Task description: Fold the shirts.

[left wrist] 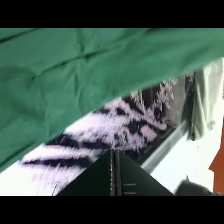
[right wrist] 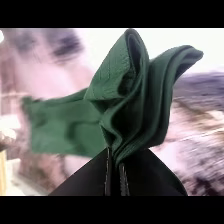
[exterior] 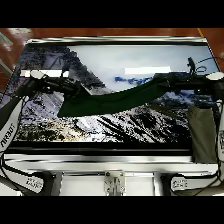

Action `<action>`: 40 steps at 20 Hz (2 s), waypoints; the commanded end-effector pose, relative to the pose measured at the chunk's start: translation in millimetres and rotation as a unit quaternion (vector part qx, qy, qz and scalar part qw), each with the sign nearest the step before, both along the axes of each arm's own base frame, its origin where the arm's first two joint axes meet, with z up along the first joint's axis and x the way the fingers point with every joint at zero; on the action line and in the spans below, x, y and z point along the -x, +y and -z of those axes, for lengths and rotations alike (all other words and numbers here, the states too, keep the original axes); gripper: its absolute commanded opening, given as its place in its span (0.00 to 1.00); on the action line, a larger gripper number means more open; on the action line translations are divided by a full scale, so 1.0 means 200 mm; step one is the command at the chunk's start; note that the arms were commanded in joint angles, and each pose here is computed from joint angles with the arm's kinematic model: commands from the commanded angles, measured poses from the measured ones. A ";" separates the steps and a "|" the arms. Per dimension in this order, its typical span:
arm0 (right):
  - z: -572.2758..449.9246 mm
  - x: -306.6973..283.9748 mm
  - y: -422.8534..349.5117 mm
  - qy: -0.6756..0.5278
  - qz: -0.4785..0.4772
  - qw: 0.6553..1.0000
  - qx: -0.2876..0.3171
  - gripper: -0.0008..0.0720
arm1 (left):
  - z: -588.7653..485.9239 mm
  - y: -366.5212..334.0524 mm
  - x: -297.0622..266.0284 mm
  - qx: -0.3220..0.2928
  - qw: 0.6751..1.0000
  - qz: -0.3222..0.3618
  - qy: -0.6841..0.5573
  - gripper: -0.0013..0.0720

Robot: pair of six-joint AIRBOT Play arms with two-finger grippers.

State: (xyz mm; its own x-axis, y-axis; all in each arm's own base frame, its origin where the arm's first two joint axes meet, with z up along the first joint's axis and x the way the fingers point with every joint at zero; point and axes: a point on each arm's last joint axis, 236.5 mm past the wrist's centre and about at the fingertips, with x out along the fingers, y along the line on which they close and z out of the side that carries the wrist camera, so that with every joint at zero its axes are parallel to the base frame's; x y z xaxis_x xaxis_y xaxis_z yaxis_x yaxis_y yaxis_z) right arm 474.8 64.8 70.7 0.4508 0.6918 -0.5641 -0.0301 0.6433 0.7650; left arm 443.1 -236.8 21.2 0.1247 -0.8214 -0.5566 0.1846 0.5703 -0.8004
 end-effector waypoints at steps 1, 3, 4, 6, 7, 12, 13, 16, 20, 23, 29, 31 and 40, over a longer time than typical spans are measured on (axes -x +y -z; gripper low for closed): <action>-0.41 0.25 0.08 -0.043 -0.030 0.999 0.014 0.10 | 0.04 -0.32 -0.03 -0.017 0.998 -0.008 -0.055 0.07; -0.61 0.35 0.11 -0.072 -0.020 0.997 0.017 0.10 | 0.05 -0.53 0.03 -0.006 0.998 0.003 -0.062 0.08; -0.70 0.40 0.12 -0.087 -0.013 0.996 0.018 0.10 | 0.04 -0.65 0.07 0.006 0.998 0.004 -0.063 0.08; -0.83 0.49 0.15 -0.102 -0.002 0.995 0.016 0.10 | 0.04 -0.85 0.11 0.028 0.997 -0.011 -0.067 0.07; -0.85 0.53 0.15 -0.102 0.001 0.995 0.020 0.10 | 0.04 -0.94 0.13 0.036 0.997 -0.022 -0.069 0.07; -0.80 0.67 0.12 -0.061 -0.005 0.996 0.059 0.10 | 0.15 -1.29 0.36 0.098 0.994 -0.037 0.027 0.07; -0.79 0.67 0.12 -0.057 -0.006 0.996 0.064 0.10 | 0.20 -1.32 0.40 0.100 0.993 -0.034 0.045 0.07; -0.74 0.66 0.06 -0.050 0.011 0.995 0.090 0.10 | 0.23 -1.24 0.29 0.107 0.991 -0.057 0.060 0.07; -0.79 0.55 0.10 -0.082 0.036 0.992 0.084 0.10 | -0.06 -0.83 -0.02 0.145 0.988 -0.058 -0.017 0.07; -0.70 0.47 0.36 -0.081 -0.007 0.993 0.081 0.10 | -0.43 -0.31 -0.31 0.162 0.973 -0.132 -0.101 0.07; -0.21 0.34 1.22 -0.049 -0.107 0.992 0.043 0.10 | -1.30 0.68 -0.28 0.172 0.915 -0.240 -0.276 0.07; 0.03 0.30 1.49 -0.018 -0.096 0.995 0.011 0.10 | -1.45 0.82 -0.10 0.154 0.910 -0.225 -0.312 0.07; 0.52 0.29 1.83 0.103 -0.031 0.991 -0.076 0.82 | -1.31 0.89 0.34 -0.043 0.931 -0.164 -0.323 0.07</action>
